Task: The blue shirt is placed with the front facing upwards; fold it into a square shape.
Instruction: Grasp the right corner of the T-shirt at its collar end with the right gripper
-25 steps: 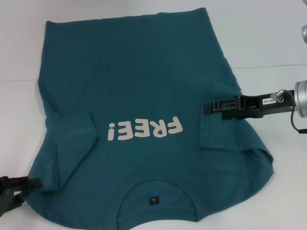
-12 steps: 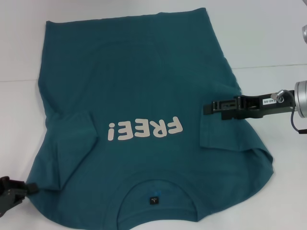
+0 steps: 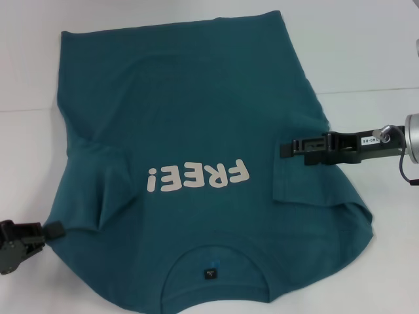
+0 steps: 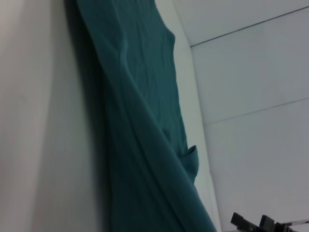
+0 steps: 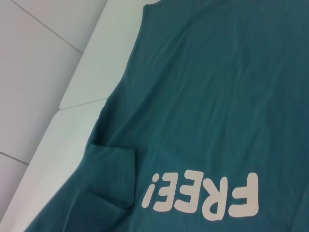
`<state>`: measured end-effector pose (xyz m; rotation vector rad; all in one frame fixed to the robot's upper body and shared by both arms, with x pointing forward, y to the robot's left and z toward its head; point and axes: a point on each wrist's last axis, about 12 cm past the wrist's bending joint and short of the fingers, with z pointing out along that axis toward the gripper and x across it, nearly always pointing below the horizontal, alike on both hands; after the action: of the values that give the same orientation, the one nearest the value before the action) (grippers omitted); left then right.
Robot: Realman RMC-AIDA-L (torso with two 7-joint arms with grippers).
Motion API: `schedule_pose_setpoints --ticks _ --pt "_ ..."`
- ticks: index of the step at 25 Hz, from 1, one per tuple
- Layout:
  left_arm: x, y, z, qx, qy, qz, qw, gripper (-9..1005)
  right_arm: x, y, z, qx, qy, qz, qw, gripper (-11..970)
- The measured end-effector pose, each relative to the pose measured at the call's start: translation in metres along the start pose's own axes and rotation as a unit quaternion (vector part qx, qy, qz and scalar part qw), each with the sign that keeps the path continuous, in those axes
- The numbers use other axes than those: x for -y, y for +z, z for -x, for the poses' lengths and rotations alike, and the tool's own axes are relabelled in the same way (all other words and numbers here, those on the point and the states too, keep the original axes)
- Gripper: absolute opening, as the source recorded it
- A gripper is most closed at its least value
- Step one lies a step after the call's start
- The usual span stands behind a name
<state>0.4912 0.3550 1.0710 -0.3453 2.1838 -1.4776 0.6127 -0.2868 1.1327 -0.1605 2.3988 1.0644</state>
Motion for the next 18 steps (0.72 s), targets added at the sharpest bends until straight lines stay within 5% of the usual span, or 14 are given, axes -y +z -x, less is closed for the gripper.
schedule_pose_setpoints --ticks 10,18 --pt "-0.013 0.002 -0.001 0.003 -0.024 0.047 0.999 6 0.001 -0.003 -0.001 -0.005 -0.008 0.002 1.000 908" --pt "-0.013 0.002 -0.001 0.007 -0.022 0.045 0.999 7 0.014 -0.039 -0.006 0.045 -0.013 0.032 0.998 907"
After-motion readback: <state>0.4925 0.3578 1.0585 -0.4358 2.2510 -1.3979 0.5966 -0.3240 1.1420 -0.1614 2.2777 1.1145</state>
